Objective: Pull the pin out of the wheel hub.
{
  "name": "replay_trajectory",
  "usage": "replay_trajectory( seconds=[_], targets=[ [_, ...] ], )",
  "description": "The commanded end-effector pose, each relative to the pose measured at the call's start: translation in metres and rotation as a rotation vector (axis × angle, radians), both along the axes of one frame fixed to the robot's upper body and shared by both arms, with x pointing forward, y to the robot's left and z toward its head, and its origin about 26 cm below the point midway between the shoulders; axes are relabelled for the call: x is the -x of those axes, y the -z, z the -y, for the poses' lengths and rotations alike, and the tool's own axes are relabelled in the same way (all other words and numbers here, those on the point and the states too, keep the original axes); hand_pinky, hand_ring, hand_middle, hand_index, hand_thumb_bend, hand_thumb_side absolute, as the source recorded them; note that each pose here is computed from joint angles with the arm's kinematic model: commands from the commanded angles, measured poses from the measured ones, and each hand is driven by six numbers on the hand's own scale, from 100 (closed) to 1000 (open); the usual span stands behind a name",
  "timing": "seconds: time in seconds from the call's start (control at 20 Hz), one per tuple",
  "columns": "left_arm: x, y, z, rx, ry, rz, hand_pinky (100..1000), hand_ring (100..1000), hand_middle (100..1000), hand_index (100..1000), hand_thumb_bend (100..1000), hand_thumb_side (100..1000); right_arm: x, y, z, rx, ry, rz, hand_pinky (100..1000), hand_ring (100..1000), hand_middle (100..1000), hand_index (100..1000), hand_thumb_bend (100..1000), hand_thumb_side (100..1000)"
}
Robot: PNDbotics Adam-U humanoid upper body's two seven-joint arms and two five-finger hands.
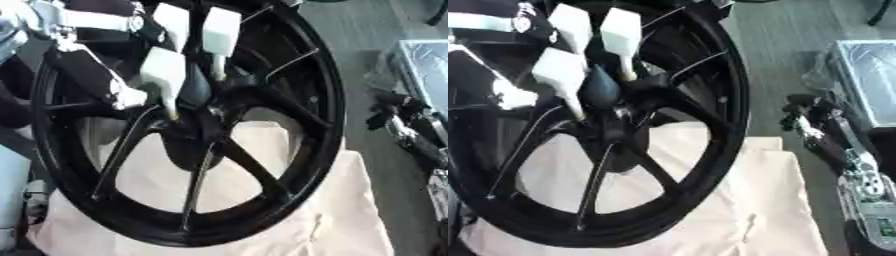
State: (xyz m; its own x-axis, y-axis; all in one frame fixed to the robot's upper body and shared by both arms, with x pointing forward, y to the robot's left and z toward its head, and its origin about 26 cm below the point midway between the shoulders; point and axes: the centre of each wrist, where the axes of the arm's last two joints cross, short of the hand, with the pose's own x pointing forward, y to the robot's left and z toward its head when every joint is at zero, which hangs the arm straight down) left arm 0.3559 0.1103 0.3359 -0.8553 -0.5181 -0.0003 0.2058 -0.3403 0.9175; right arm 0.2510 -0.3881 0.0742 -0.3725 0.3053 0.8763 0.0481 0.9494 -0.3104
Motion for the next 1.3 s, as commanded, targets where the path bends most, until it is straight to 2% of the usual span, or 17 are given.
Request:
replay_trajectory(
  seconds=[0.05, 0.35, 0.6, 0.8, 1.15, 1.25, 1.3],
  targets=[
    [0.003, -0.011, -0.002, 0.041, 0.003, 0.025, 678, 486, 435, 571, 100, 209, 0.001, -0.004, 0.004, 0.014, 0.004, 0.008, 556, 565, 604, 752, 100, 457],
    [0.016, -0.024, -0.013, 0.186, 0.017, 0.040, 639, 436, 372, 502, 100, 242, 0.002, -0.004, 0.005, 0.015, 0.005, 0.005, 557, 566, 604, 753, 100, 451],
    [0.025, -0.031, -0.023, 0.236, 0.006, 0.047, 630, 425, 311, 435, 100, 245, 0.002, -0.004, 0.005, 0.017, 0.003, 0.004, 557, 566, 604, 753, 100, 445],
    [0.034, -0.038, -0.036, 0.277, 0.001, 0.048, 630, 423, 297, 423, 100, 244, 0.003, -0.004, 0.006, 0.019, 0.003, 0.004, 557, 566, 605, 753, 100, 442],
    [0.072, -0.057, -0.081, 0.461, 0.001, 0.046, 634, 406, 279, 428, 100, 258, 0.005, -0.006, 0.007, 0.020, 0.005, 0.019, 557, 566, 605, 754, 100, 456],
    [0.076, -0.059, -0.100, 0.551, -0.018, 0.033, 638, 402, 273, 429, 100, 272, 0.005, -0.007, 0.008, 0.019, 0.007, 0.025, 557, 566, 605, 754, 100, 461],
    [0.076, -0.059, -0.111, 0.600, -0.034, 0.032, 640, 401, 279, 429, 100, 274, 0.005, -0.007, 0.008, 0.017, 0.008, 0.027, 557, 567, 605, 754, 100, 498]
  ],
)
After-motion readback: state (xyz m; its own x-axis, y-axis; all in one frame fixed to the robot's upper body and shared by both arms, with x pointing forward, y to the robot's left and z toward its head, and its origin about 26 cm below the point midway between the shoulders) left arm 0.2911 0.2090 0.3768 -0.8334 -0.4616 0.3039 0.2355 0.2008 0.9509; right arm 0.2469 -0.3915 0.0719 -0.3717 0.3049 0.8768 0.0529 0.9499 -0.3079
